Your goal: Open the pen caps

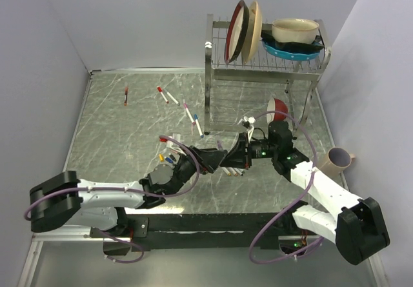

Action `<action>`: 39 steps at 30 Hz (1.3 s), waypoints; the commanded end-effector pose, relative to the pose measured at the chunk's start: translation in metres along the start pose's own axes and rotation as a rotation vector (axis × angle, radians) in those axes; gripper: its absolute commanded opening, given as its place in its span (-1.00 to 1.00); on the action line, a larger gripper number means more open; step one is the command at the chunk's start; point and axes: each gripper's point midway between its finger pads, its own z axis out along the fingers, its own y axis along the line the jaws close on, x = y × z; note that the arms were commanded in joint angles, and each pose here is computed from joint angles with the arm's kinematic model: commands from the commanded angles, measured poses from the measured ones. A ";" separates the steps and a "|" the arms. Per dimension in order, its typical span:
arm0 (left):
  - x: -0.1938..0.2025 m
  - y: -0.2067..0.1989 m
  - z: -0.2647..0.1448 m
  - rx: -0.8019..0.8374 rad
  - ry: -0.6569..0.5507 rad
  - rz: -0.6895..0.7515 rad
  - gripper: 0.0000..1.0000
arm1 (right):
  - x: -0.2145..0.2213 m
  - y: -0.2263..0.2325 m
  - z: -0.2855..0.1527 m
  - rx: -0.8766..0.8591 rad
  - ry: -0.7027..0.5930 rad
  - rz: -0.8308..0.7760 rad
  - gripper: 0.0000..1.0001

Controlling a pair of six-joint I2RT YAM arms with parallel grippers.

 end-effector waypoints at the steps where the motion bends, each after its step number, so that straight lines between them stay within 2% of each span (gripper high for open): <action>1: -0.026 -0.021 0.004 0.024 -0.058 0.049 0.64 | -0.004 0.012 0.001 -0.081 0.026 -0.100 -1.00; 3: -0.028 -0.018 0.006 0.001 -0.062 0.059 0.59 | -0.003 0.014 0.001 -0.090 0.029 -0.106 -1.00; 4: -0.030 -0.018 0.007 -0.002 -0.062 0.065 0.44 | -0.003 0.013 0.001 -0.087 0.029 -0.104 -1.00; 6: -0.030 -0.017 0.009 -0.010 -0.057 0.072 0.38 | -0.003 0.014 0.000 -0.089 0.030 -0.105 -1.00; 7: -0.026 -0.017 0.010 -0.006 -0.040 0.078 0.28 | -0.002 0.013 0.000 -0.089 0.032 -0.103 -1.00; 12: -0.022 -0.019 0.015 0.005 -0.021 0.096 0.13 | -0.001 0.012 0.001 -0.083 0.036 -0.099 -1.00; 16: -0.021 -0.019 0.019 0.004 -0.012 0.121 -0.13 | 0.000 0.010 0.001 -0.077 0.037 -0.092 -1.00; 18: -0.021 -0.021 0.021 0.008 -0.007 0.130 -0.20 | -0.001 0.010 0.002 -0.076 0.040 -0.089 -1.00; 21: -0.019 -0.020 0.023 0.004 0.009 0.136 -0.43 | 0.000 0.009 0.002 -0.073 0.043 -0.086 -1.00; 25: -0.024 -0.015 0.024 -0.012 0.006 0.143 -0.98 | 0.000 0.006 0.003 -0.064 0.050 -0.092 -1.00; 28: -0.052 -0.004 0.020 -0.077 -0.064 0.159 -0.99 | 0.003 0.002 0.003 -0.052 0.065 -0.093 -1.00; 32: -0.113 0.020 0.004 -0.177 -0.219 0.156 -0.99 | 0.009 -0.006 0.004 -0.018 0.097 -0.085 -1.00; 33: -0.129 0.015 -0.003 -0.170 -0.259 0.143 -0.99 | 0.009 -0.008 0.004 -0.010 0.103 -0.104 -1.00; 39: -0.181 0.037 -0.031 -0.255 -0.380 0.192 -0.99 | 0.022 -0.014 0.014 0.004 0.193 -0.098 -1.00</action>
